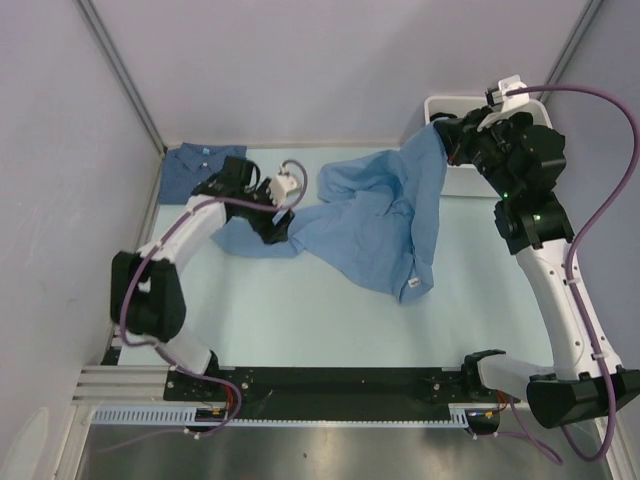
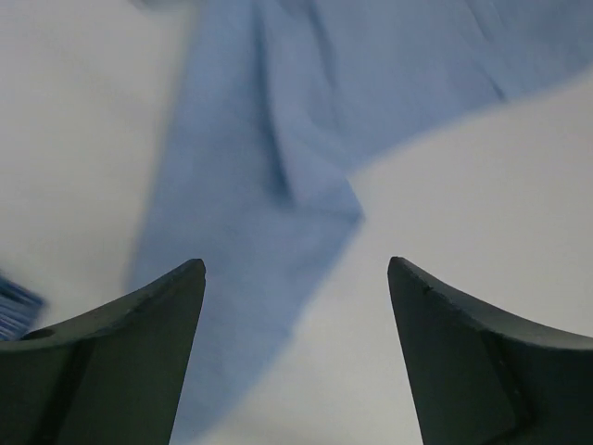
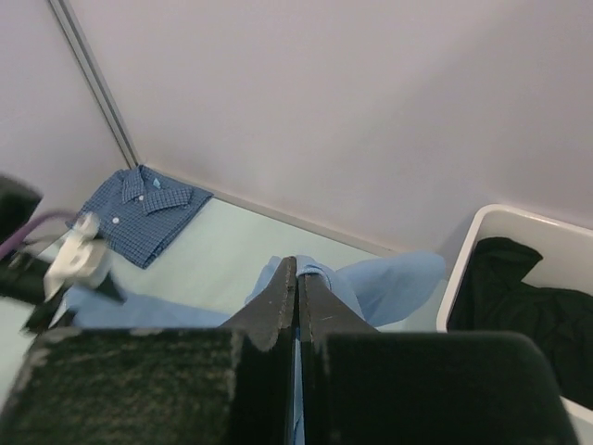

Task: Fold and stack the long sleeve shirts
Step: Flatten the shirt out

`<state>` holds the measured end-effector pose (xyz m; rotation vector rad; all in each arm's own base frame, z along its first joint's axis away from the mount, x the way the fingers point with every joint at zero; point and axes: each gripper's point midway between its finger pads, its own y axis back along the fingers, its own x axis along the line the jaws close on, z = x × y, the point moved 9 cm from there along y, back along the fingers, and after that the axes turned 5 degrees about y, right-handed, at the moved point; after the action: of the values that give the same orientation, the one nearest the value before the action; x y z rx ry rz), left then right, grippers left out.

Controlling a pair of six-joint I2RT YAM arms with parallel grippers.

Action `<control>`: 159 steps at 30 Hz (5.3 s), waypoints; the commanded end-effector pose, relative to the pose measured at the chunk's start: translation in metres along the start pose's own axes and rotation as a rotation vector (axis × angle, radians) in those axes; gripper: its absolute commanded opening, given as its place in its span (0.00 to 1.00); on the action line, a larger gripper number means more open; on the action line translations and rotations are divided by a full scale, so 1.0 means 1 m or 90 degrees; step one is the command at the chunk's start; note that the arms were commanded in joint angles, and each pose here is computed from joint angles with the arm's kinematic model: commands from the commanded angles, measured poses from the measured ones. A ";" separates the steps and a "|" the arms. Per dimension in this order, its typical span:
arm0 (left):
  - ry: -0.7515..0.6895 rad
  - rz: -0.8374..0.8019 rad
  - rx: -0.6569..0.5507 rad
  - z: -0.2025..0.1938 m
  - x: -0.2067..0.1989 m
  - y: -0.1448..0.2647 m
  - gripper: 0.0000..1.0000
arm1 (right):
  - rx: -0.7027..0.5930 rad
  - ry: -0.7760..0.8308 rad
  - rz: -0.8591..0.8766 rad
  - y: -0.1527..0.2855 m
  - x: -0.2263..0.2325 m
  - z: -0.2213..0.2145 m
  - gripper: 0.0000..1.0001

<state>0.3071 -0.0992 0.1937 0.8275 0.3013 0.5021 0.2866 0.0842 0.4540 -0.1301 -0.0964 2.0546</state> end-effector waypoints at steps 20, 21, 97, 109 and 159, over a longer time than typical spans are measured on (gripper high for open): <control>-0.269 -0.062 -0.375 0.169 0.097 -0.119 1.00 | 0.100 0.165 0.206 0.095 0.045 0.006 0.00; -0.291 -0.064 -0.371 0.169 0.093 -0.118 0.99 | 0.107 0.178 0.221 0.099 0.048 0.002 0.00; -0.056 0.188 -0.303 0.135 0.003 0.156 0.00 | -0.025 -0.041 -0.098 0.047 -0.062 0.032 0.00; -0.050 0.201 -0.278 0.069 -0.080 0.211 0.00 | -0.006 -0.133 -0.070 0.082 -0.019 0.041 0.00; -0.239 0.038 0.042 -0.148 -0.064 0.014 0.26 | 0.473 0.260 0.514 0.156 0.042 -0.225 0.05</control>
<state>0.1832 -0.0412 0.1086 0.8773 -0.0261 0.4121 0.1961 0.0504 0.2216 -0.0445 0.8374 2.4725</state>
